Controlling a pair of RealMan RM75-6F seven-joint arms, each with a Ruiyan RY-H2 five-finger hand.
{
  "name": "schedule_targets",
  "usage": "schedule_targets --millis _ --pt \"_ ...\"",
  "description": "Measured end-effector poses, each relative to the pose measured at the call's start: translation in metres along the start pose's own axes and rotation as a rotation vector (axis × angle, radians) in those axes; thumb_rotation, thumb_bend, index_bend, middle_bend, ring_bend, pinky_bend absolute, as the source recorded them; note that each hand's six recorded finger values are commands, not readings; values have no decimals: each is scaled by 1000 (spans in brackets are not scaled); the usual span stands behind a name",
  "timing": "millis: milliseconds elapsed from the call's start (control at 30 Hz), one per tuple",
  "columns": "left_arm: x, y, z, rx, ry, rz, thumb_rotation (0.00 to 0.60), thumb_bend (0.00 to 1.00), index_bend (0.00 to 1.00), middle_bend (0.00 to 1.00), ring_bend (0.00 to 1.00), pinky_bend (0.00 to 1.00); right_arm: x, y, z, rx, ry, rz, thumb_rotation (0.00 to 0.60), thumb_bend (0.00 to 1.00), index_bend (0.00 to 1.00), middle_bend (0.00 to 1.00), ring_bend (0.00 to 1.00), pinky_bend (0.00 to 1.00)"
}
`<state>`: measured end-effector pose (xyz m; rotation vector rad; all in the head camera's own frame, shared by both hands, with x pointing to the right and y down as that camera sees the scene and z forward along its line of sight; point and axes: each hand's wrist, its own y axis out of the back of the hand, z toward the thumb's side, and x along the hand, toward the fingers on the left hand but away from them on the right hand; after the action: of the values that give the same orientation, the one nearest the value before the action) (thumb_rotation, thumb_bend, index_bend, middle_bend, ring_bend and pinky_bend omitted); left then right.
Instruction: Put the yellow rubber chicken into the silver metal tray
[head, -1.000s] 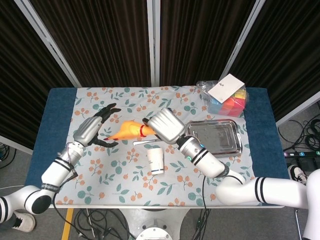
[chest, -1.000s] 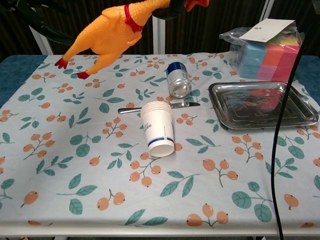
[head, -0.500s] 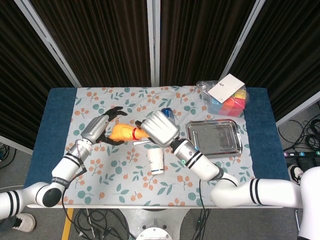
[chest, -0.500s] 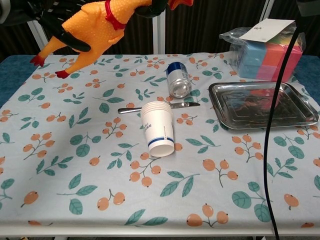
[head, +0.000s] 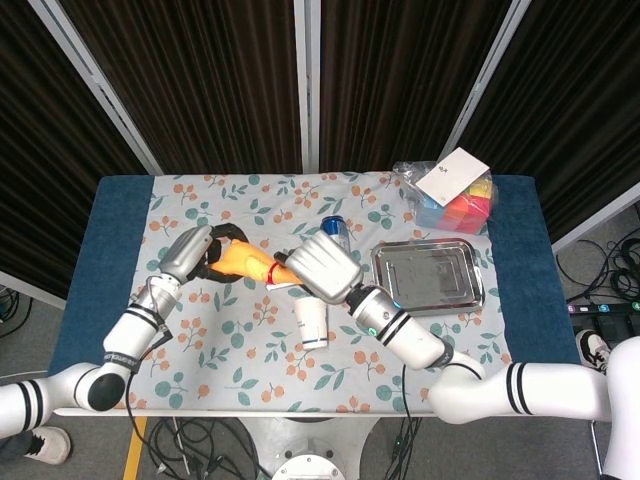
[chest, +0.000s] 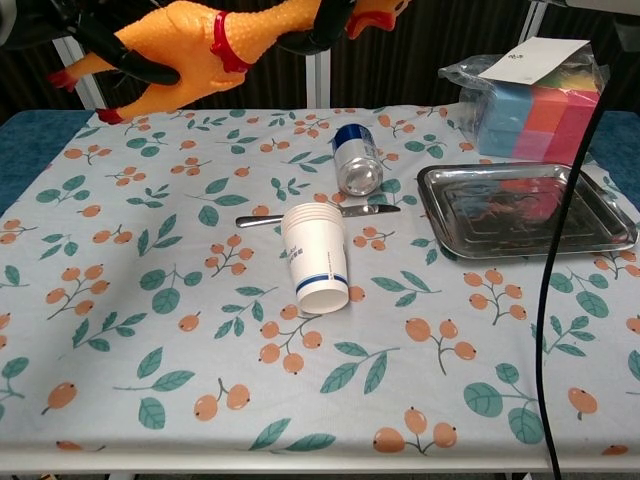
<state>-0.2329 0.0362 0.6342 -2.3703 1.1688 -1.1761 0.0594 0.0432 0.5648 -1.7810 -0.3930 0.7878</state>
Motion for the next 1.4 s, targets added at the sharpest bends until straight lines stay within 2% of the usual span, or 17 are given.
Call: schedule_targets --millis 233,300,367,433,467,500,567,600,700,867,1033,1233,1400 --pt "1 -1 -2 -7 21 -4 600 905 923 955 858 703 6 0 1 5 14 3 600 844 853 751 771 1000" --pt "0 0 -1 -4 21 -1 600 881 869 925 834 702 5 1 -1 5 7 -2 600 844 853 751 771 1000" --pt "-2 -1 0 -4 16 2 600 781 691 811 729 687 3 2 -5 5 -2 -6 600 844 853 751 771 1000" --pt "-4 -2 1 -2 6 -3 600 584 400 567 500 594 2 2 -7 3 -10 -7 600 844 853 751 771 1000" --pt "-5 -3 2 -3 1 -8 600 482 283 426 367 506 2 1 -8 2 -14 -6 600 844 853 751 771 1000" --pt "-6 -4 3 -9 -6 -13 600 401 219 311 256 406 2 0 -9 2 -16 -5 600 844 853 751 771 1000" --pt "-8 -3 5 -20 -19 -13 600 294 178 183 129 263 4 -2 -11 2 -22 -2 600 844 853 751 771 1000" --pt "-9 -2 6 -21 -27 -9 600 254 169 144 93 223 4 -2 -12 3 -24 -1 600 844 853 751 771 1000" --pt "-12 1 9 -10 -50 1 600 210 163 110 58 199 7 -3 -16 2 -32 0 600 844 853 751 771 1000" --pt "-21 5 10 49 -85 17 600 203 163 110 51 195 16 -5 -26 -32 -56 -1 600 844 853 751 770 1000" --pt "-38 17 2 130 -104 77 600 190 163 110 51 195 39 -10 -49 -72 -102 -1 600 844 853 751 766 1000" --pt "-62 30 -18 203 -82 130 600 189 163 110 51 195 87 -20 -90 -152 -188 -2 600 844 853 751 765 1000" --pt "-81 44 -36 242 -55 179 600 189 163 110 51 195 138 -40 -132 -246 -285 6 600 843 852 751 764 1000"
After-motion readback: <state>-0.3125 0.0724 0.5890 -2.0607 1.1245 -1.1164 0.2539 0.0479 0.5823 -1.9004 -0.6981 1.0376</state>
